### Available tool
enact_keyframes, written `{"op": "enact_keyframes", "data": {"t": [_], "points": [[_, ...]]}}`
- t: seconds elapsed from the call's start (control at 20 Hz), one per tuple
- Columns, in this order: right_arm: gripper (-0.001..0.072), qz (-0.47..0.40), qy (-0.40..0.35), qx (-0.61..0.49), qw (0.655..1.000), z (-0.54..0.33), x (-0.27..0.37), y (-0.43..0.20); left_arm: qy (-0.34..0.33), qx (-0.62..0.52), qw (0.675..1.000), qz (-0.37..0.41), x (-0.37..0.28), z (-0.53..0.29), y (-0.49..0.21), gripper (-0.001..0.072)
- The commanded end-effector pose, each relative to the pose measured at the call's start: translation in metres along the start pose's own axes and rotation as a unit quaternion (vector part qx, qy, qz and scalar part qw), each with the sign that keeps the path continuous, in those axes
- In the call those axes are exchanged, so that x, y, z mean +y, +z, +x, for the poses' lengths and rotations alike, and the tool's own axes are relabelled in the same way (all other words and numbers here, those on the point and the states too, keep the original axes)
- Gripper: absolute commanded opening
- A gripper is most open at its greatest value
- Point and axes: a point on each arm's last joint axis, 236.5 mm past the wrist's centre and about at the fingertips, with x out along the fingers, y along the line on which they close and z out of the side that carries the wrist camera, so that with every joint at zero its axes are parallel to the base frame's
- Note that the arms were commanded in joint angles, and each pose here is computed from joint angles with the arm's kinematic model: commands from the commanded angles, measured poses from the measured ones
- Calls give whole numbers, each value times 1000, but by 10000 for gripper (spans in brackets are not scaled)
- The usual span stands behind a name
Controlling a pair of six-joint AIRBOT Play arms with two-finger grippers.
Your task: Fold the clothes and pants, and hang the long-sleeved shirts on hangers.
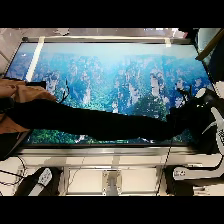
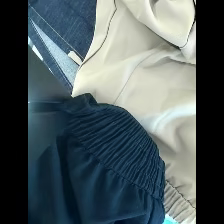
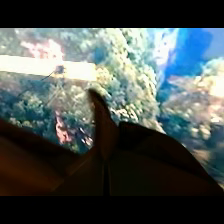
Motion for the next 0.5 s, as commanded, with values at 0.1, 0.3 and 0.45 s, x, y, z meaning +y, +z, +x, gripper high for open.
{"op": "enact_keyframes", "data": {"t": [0.1, 0.3, 0.45], "points": [[10, -22, -64, -52, 996, -90, -14, 11, 88, -31, 995, 18, 42, -32, 9, 21], [10, 19, -105, -133, 985, -156, -34, -3, 161, -42, 986, 6, 82, -59, 1, 21], [10, 81, -116, -170, 975, -178, -57, -15, 159, -39, 986, -28, 91, -57, -5, 21]]}}
